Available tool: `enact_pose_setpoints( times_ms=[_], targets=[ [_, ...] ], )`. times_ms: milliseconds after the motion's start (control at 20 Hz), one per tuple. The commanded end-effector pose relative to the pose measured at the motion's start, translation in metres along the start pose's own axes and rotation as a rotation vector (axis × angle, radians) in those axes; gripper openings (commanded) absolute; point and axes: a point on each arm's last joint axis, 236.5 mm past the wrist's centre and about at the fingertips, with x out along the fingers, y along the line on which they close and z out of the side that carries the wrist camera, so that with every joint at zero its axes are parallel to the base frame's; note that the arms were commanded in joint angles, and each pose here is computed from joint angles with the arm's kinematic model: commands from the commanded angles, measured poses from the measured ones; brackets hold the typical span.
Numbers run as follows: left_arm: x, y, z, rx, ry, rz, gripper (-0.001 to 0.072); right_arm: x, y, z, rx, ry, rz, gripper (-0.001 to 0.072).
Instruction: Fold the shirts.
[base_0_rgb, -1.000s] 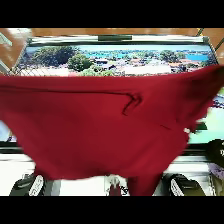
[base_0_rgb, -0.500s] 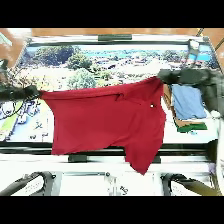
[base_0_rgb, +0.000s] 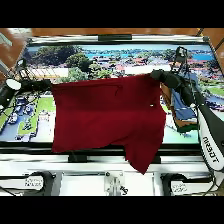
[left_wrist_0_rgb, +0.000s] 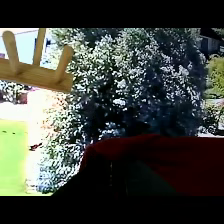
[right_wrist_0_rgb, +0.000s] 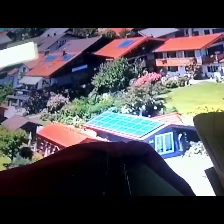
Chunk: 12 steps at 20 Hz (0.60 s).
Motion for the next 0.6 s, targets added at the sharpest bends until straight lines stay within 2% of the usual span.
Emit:
enact_pose_setpoints(
  times_ms=[0, 300, 550],
  targets=[
    [0.027, 0.004, -0.018, -0.003, 0.04, 0.008, 0.0033, 0.016, -0.001, -0.039, -0.006, 0.117, -0.007, 0.0076],
    [0.018, -0.013, -0.038, 0.036, 0.137, -0.036, 0.0033, -0.002, -0.005, -0.046, -0.007, 0.19, -0.014, 0.0076],
    [-0.014, -0.008, -0.117, 0.117, 0.498, -0.05, 0.0032, -0.049, -0.025, -0.106, -0.122, 0.518, -0.092, 0.0075]
  ],
)
